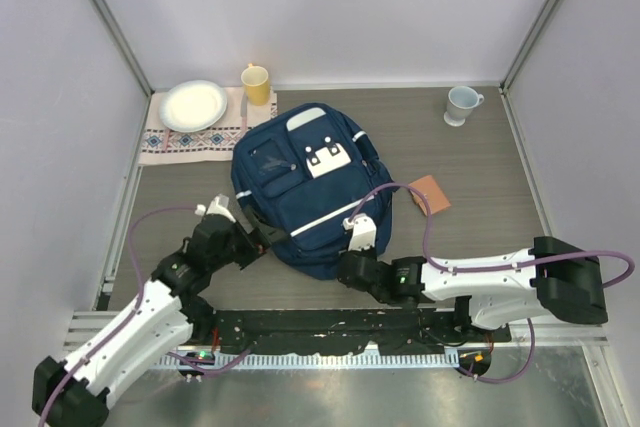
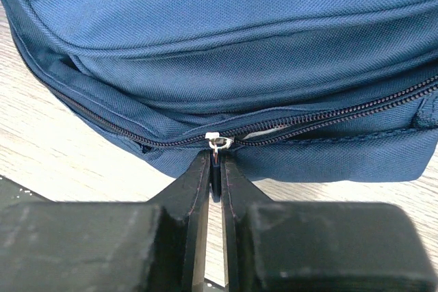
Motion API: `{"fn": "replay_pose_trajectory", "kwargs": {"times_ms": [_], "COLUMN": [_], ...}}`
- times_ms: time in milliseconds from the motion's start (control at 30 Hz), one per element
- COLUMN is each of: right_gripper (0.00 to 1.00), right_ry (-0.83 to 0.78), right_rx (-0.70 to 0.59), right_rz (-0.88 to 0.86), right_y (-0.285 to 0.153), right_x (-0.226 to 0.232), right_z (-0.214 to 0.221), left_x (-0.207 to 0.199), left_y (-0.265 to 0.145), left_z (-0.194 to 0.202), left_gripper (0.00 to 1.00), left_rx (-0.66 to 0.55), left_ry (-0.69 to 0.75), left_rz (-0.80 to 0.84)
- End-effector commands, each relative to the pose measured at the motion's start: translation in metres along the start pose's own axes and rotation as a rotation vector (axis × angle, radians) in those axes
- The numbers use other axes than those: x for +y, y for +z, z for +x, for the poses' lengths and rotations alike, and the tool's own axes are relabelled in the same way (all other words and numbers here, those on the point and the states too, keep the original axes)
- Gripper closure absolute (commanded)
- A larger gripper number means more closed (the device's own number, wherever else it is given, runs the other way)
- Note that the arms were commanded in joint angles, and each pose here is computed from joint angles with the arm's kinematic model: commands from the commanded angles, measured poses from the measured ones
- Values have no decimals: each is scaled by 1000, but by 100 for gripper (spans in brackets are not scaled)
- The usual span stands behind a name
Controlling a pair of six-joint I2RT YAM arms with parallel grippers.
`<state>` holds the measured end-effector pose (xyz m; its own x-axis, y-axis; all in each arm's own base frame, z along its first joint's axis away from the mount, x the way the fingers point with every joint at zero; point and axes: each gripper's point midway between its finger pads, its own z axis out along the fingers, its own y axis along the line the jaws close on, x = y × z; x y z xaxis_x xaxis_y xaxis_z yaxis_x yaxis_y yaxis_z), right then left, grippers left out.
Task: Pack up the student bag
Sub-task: Zip the student bag at the center of the board.
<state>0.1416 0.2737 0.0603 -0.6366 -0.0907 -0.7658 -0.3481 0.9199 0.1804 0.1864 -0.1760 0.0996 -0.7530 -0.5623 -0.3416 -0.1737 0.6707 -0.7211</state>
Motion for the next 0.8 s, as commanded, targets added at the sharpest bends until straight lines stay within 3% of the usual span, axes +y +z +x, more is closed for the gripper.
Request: {"fn": "replay_pose_trajectory", "kwargs": {"times_ms": [0, 167, 233, 400, 767], "right_gripper": [99, 99, 99, 99, 99], "right_ry": [47, 53, 54, 71, 86], "right_rx": [-53, -43, -43, -49, -58], "right_rz": [-69, -74, -77, -80, -85], "right_y": [4, 8, 8, 7, 0], "right_x": [20, 19, 20, 19, 10], "right_z": [-22, -20, -21, -24, -21], "left_x": [5, -8, -14, -48, -77], "left_y": [-10, -10, -9, -20, 21], "left_z": [4, 17, 15, 35, 65], "left_gripper": [11, 7, 6, 5, 5], "left_rx": [-36, -25, -72, -100, -80], "left_ry": [-164, -128, -128, -113, -169], "left_rz": [0, -13, -32, 48, 105]}}
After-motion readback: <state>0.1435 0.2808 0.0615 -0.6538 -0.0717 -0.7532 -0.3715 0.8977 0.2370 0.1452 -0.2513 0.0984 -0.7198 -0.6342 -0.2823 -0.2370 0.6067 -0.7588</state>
